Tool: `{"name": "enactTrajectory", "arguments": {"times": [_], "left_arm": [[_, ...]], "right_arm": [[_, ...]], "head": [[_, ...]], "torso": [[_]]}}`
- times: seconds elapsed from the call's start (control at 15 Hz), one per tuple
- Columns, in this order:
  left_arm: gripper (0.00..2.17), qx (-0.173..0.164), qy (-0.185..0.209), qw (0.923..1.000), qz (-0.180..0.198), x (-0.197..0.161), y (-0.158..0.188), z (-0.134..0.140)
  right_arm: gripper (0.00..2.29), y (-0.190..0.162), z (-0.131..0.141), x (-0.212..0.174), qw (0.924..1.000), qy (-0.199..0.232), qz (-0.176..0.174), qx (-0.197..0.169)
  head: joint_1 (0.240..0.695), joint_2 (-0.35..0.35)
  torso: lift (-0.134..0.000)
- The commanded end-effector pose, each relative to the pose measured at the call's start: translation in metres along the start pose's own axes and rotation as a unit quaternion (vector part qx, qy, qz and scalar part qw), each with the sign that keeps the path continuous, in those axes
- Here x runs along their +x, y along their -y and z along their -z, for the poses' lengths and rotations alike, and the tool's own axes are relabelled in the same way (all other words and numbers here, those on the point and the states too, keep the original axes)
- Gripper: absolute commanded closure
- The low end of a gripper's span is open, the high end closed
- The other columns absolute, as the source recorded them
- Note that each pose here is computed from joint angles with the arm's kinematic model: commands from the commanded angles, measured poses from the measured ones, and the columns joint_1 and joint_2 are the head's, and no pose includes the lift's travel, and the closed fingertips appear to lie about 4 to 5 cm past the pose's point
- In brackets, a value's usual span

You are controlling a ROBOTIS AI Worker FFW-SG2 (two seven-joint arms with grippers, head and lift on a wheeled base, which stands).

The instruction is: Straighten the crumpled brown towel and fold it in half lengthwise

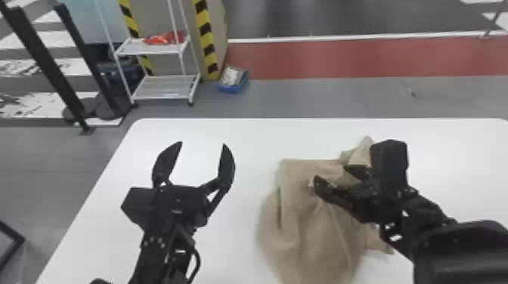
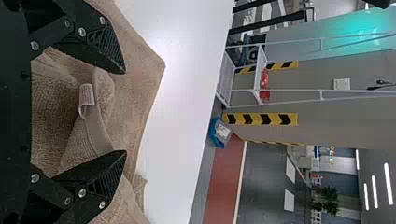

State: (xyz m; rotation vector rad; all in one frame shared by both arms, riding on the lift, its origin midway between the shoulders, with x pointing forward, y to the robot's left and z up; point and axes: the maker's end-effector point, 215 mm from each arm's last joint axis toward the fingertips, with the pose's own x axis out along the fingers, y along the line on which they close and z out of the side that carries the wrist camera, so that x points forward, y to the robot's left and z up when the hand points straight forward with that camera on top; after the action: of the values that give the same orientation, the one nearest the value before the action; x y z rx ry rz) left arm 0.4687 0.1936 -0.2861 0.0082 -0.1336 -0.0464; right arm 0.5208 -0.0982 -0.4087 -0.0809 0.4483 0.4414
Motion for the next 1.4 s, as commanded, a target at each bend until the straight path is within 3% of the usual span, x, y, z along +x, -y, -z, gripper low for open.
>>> {"name": "enactTrajectory", "arguments": {"times": [0.0,0.2,0.33,0.6,1.0,1.2,1.27,1.33], "left_arm": [[0.15,0.0,-0.001,1.0,0.0,0.0,0.0,0.001],[0.15,0.0,-0.001,1.0,-0.001,-0.001,0.0,0.001],[0.15,0.0,-0.002,1.0,-0.001,-0.001,-0.001,0.002],[0.15,-0.001,-0.002,1.0,-0.001,-0.001,0.0,0.002],[0.15,-0.003,0.0,1.0,-0.002,-0.003,0.0,0.0],[0.15,-0.003,0.0,1.0,-0.002,-0.004,0.0,0.0],[0.15,-0.003,-0.002,1.0,-0.002,-0.004,0.0,0.002],[0.15,-0.003,-0.003,1.0,-0.003,-0.004,-0.001,0.004]], "right_arm": [[0.32,-0.001,0.005,-0.003,1.0,-0.004,0.003,-0.003],[0.32,0.001,0.005,-0.006,0.9999,-0.004,0.012,-0.006],[0.32,0.006,-0.013,-0.018,0.9992,0.026,0.024,-0.021],[0.32,0.026,-0.003,-0.025,0.9985,0.002,0.045,-0.029],[0.33,0.027,0.022,-0.01,0.9983,-0.038,0.037,-0.023],[0.76,0.027,0.022,-0.009,0.9984,-0.041,0.03,-0.024],[1.04,0.026,0.022,-0.009,0.9985,-0.04,0.03,-0.023],[1.5,0.025,0.022,-0.01,0.9987,-0.039,0.028,-0.02]], "head": [[0.695,0.107],[0.695,0.104],[0.695,0.102],[0.695,0.086],[0.695,0.069],[0.695,0.072],[0.695,0.075],[0.695,0.074]], "torso": [[-0.124],[-0.124],[-0.124],[-0.124],[-0.124],[-0.124],[-0.124],[-0.124]]}}
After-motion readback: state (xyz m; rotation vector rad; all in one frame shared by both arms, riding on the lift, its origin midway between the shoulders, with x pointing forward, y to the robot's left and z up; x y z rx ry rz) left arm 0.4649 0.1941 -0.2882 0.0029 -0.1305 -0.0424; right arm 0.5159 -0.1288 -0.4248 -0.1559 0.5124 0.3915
